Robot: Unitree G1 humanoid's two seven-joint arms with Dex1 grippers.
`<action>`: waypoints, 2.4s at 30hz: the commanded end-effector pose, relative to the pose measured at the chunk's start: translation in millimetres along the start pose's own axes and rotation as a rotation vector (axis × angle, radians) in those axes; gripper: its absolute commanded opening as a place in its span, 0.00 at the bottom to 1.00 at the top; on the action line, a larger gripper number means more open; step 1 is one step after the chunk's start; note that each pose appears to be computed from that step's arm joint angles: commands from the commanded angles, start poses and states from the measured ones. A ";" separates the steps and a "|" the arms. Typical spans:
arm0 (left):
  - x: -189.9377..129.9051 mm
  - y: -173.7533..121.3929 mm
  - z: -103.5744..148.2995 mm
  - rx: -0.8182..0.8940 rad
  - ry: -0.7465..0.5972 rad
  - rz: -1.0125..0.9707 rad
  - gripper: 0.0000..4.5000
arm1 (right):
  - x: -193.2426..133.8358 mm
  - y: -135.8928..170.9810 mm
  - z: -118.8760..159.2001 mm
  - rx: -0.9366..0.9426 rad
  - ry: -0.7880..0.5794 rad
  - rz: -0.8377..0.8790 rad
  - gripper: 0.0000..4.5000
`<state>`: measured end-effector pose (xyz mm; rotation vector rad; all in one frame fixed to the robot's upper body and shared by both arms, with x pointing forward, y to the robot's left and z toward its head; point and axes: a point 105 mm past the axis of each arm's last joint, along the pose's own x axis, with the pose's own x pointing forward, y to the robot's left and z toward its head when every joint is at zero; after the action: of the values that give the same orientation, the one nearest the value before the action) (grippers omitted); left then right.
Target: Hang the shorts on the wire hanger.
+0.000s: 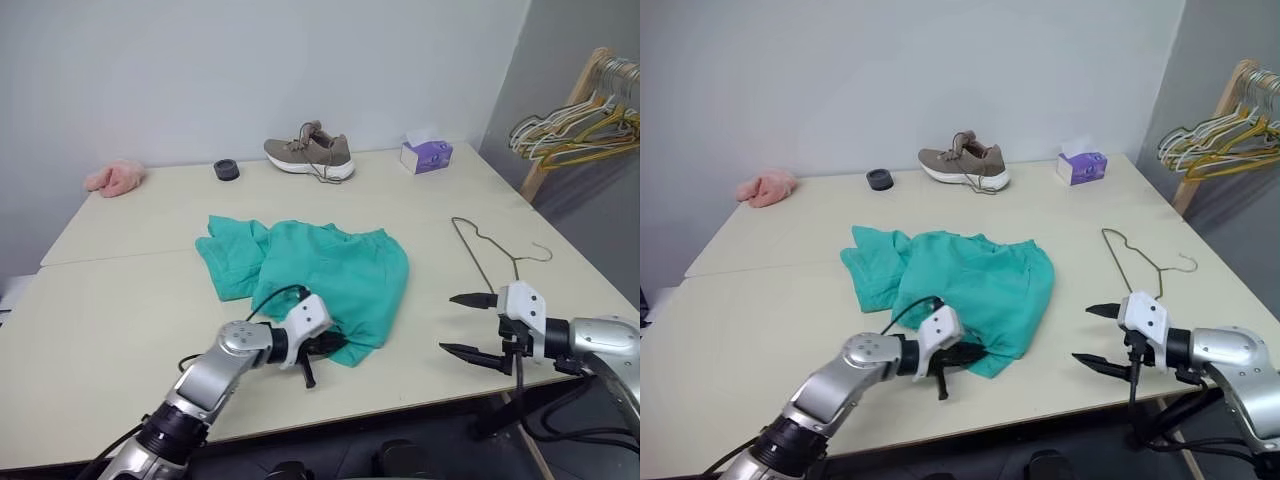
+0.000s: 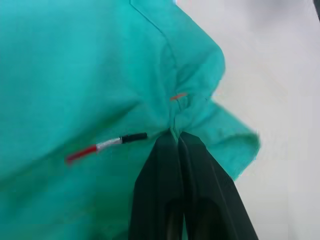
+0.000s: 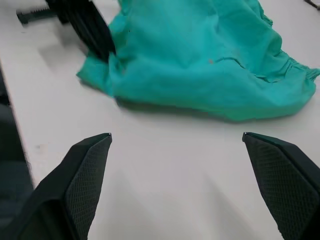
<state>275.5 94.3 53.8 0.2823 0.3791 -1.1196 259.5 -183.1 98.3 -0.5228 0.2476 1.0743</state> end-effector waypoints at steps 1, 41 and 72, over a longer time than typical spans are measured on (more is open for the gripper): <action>-33.0 20.1 31.6 0.020 -0.118 0.074 0.01 | 16.4 -17.7 5.7 -0.180 0.018 -0.058 1.00; -163.1 24.5 36.1 -0.154 -0.086 0.266 0.00 | 173.8 -71.0 48.8 -0.807 0.092 -0.023 0.72; -182.1 56.6 42.9 0.030 0.125 0.074 0.00 | 31.2 -7.6 138.4 -0.055 -0.141 0.462 0.01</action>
<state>252.5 243.4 180.4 0.3775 0.4597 -1.0886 250.5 -87.9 198.9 -0.4589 0.2292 1.6745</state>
